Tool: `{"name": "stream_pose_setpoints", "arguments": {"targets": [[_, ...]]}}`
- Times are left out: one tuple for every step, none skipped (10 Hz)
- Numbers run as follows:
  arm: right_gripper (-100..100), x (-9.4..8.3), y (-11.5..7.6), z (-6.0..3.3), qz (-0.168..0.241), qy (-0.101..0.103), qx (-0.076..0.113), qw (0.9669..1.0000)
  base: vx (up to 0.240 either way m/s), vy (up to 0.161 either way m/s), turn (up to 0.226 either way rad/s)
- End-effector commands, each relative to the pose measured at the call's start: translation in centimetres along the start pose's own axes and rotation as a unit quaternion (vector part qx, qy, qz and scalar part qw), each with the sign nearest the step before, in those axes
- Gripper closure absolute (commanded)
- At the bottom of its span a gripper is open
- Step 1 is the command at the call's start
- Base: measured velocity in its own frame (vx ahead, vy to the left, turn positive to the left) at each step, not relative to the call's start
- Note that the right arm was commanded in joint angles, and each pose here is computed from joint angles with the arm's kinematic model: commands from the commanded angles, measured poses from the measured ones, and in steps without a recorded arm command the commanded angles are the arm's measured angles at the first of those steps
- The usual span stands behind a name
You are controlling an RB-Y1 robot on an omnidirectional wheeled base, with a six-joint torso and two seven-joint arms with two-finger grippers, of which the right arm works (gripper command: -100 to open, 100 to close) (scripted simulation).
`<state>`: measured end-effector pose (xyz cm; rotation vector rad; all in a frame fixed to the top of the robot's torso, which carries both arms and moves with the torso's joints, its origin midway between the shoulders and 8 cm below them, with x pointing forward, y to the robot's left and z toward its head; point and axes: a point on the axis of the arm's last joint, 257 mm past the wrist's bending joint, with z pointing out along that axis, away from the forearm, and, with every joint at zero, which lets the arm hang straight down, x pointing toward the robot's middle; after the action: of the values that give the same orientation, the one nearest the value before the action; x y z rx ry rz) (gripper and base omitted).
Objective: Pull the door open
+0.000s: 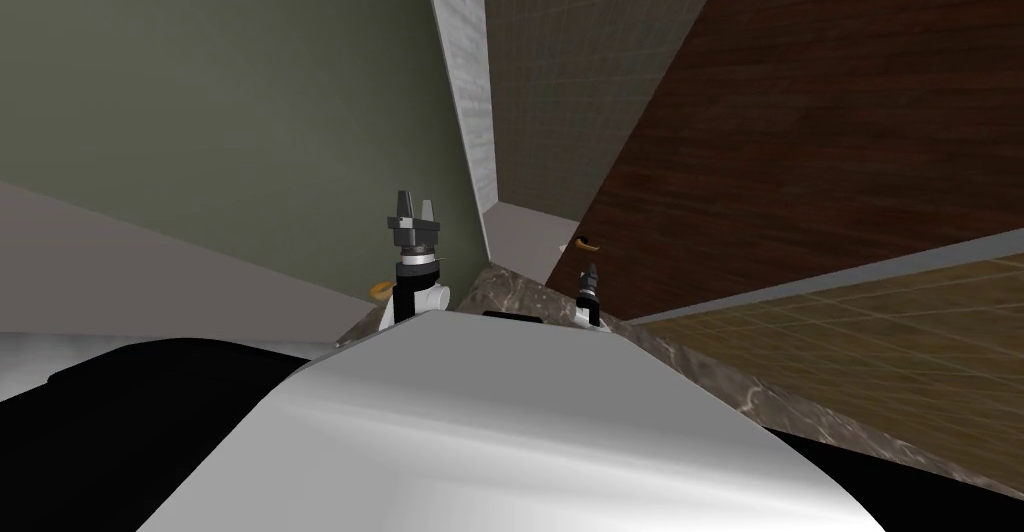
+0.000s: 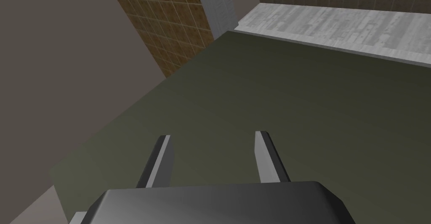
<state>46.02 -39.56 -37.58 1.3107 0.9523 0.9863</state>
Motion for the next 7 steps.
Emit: {"name": "stream_pose_setpoints", "arguments": {"targets": [[-100,-0.7,-0.7,-0.15,0.000,-0.010,0.009,0.9999,0.159,-0.028,0.086],[-100,-1.3,-1.4,-0.27,0.000,-0.018,0.016,0.9997,0.162,-0.033,0.101],[-100,-1.0,-1.0,-0.12,0.000,-0.014,0.011,0.9998,0.070,-0.017,0.023],[-100,-2.4,-1.2,-0.47,0.000,-0.020,0.013,0.9997,0.131,-0.009,0.071],[-100,-3.5,-1.3,-0.77,0.000,-0.025,0.013,0.9996,0.195,-0.002,0.096],[-100,-4.8,-1.4,-1.15,0.000,-0.030,0.014,0.9994,0.211,-0.003,0.110],[-100,-6.2,-1.5,-1.57,0.000,-0.036,0.014,0.9992,0.209,-0.021,0.123]]}}
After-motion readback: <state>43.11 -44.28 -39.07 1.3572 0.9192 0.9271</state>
